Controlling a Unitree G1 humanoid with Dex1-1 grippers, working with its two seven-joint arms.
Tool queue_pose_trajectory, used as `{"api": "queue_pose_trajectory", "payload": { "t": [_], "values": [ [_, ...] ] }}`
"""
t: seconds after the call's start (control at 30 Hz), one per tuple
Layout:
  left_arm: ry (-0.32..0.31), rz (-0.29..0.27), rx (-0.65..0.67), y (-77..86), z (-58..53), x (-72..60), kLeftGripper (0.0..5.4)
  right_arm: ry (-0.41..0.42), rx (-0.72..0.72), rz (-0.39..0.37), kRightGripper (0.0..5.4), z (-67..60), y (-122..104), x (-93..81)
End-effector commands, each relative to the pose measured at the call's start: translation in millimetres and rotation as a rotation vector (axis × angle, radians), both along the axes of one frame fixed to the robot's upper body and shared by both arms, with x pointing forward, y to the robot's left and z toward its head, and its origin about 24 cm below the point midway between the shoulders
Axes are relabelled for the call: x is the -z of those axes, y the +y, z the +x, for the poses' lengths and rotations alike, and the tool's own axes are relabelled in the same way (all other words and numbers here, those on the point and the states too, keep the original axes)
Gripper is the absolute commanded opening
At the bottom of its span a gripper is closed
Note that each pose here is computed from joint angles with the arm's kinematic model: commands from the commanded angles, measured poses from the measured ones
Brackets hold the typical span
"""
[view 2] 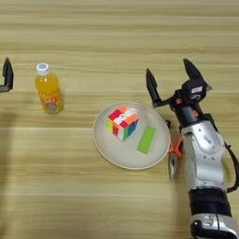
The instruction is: Move the objects on the table
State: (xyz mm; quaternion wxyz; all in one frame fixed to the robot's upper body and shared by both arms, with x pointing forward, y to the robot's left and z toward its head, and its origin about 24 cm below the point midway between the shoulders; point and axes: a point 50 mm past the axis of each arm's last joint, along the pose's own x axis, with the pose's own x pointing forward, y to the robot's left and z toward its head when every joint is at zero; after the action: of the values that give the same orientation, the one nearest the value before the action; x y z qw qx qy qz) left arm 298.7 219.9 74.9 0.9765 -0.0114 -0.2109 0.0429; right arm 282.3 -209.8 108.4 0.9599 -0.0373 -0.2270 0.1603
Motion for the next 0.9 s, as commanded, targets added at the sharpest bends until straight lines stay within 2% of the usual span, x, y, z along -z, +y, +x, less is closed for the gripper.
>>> {"api": "queue_pose_trajectory", "payload": {
  "t": [0.03,0.17,0.3,0.37,0.63,0.9],
  "values": [
    [0.038,-0.008,-0.001,1.1,0.5,9.2,5.38,0.012,-0.163,-0.045,5.4,-8.8,3,-14.8],
    [0.034,-0.011,-0.004,0.0,0.3,10.3,5.38,0.064,-0.283,-0.103,5.4,-24.9,-2,-19.2],
    [0.029,-0.014,-0.002,-2.9,0.5,10.1,5.38,0.134,-0.356,-0.182,5.4,-43.5,-10,-16.2],
    [0.029,-0.013,0.002,-4.5,0.9,10.5,5.38,0.157,-0.391,-0.197,5.4,-49.4,-9,-14.9],
    [0.028,-0.013,0.004,-7.3,0.3,11.2,5.38,0.179,-0.449,-0.18,5.4,-51.8,-1,-17.2],
    [0.026,-0.011,0.012,-11.1,0.1,10.9,5.38,0.253,-0.478,-0.192,5.4,-45.2,14,-5.4]
  ]
}}
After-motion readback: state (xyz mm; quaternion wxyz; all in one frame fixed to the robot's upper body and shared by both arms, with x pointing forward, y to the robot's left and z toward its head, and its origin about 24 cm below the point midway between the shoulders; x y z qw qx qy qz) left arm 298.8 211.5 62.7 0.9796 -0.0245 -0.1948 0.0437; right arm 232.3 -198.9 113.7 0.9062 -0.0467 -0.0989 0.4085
